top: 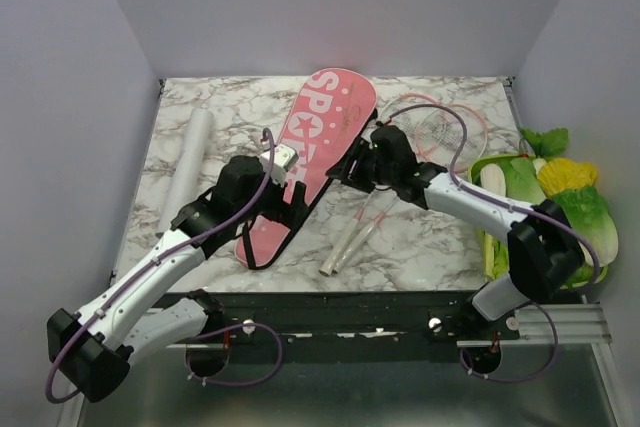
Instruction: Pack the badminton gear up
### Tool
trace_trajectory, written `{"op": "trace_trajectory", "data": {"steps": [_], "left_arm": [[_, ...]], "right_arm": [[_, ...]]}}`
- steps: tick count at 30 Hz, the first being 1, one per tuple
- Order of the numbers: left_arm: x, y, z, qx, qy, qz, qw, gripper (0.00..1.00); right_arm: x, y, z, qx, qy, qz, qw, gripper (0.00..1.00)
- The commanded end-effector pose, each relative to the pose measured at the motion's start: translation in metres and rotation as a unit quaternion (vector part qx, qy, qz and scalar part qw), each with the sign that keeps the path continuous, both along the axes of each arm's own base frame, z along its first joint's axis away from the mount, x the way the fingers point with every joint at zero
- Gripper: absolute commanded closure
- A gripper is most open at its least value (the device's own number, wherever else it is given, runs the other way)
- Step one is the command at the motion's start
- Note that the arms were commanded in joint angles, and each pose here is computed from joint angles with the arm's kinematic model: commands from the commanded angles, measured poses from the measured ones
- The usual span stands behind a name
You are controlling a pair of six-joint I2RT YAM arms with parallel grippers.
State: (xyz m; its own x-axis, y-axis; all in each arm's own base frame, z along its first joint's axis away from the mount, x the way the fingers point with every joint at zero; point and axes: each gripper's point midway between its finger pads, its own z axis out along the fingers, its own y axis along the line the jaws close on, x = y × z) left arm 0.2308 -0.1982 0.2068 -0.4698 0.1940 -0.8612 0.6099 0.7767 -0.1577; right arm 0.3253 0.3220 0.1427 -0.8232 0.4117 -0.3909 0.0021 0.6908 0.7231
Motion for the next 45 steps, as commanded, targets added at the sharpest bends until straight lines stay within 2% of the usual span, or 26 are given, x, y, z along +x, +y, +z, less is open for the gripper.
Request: {"op": "trace_trajectory", "data": {"steps": [1,8,17,29,32,41,42,44,45], "left_arm": [[0.016,0.023,-0.027,0.085,0.014,0.06,0.994,0.01],[0.014,0.023,-0.077,0.195,0.051,0.066,0.977,0.01],[0.017,0.016,-0.117,0.288,0.085,0.075,0.951,0.06],[0.018,0.001,-0.157,0.332,0.125,0.031,0.934,0.14],[0.018,0.0,-0.162,0.337,0.13,0.025,0.932,0.2],[0.014,-0.004,-0.177,0.349,0.15,0.004,0.925,0.53],[0.013,-0.004,-0.178,0.348,0.152,0.001,0.925,0.61],[0.013,-0.006,-0.178,0.344,0.155,-0.005,0.926,0.7],[0.012,-0.008,-0.18,0.343,0.157,-0.008,0.926,0.82]], "right_arm": [[-0.011,-0.044,0.011,-0.071,-0.05,-0.028,0.996,0.38],[-0.038,-0.067,0.007,-0.097,-0.066,-0.004,0.993,0.38],[-0.059,-0.07,0.009,-0.09,-0.081,0.038,0.992,0.38],[-0.069,-0.07,0.007,-0.083,-0.098,0.067,0.989,0.47],[-0.07,-0.068,0.006,-0.08,-0.098,0.073,0.989,0.49],[-0.07,-0.064,0.006,-0.074,-0.1,0.08,0.989,0.52],[-0.069,-0.064,0.006,-0.074,-0.1,0.079,0.989,0.52],[-0.07,-0.064,0.007,-0.073,-0.101,0.08,0.989,0.53],[-0.069,-0.065,0.007,-0.074,-0.101,0.079,0.989,0.53]]}}
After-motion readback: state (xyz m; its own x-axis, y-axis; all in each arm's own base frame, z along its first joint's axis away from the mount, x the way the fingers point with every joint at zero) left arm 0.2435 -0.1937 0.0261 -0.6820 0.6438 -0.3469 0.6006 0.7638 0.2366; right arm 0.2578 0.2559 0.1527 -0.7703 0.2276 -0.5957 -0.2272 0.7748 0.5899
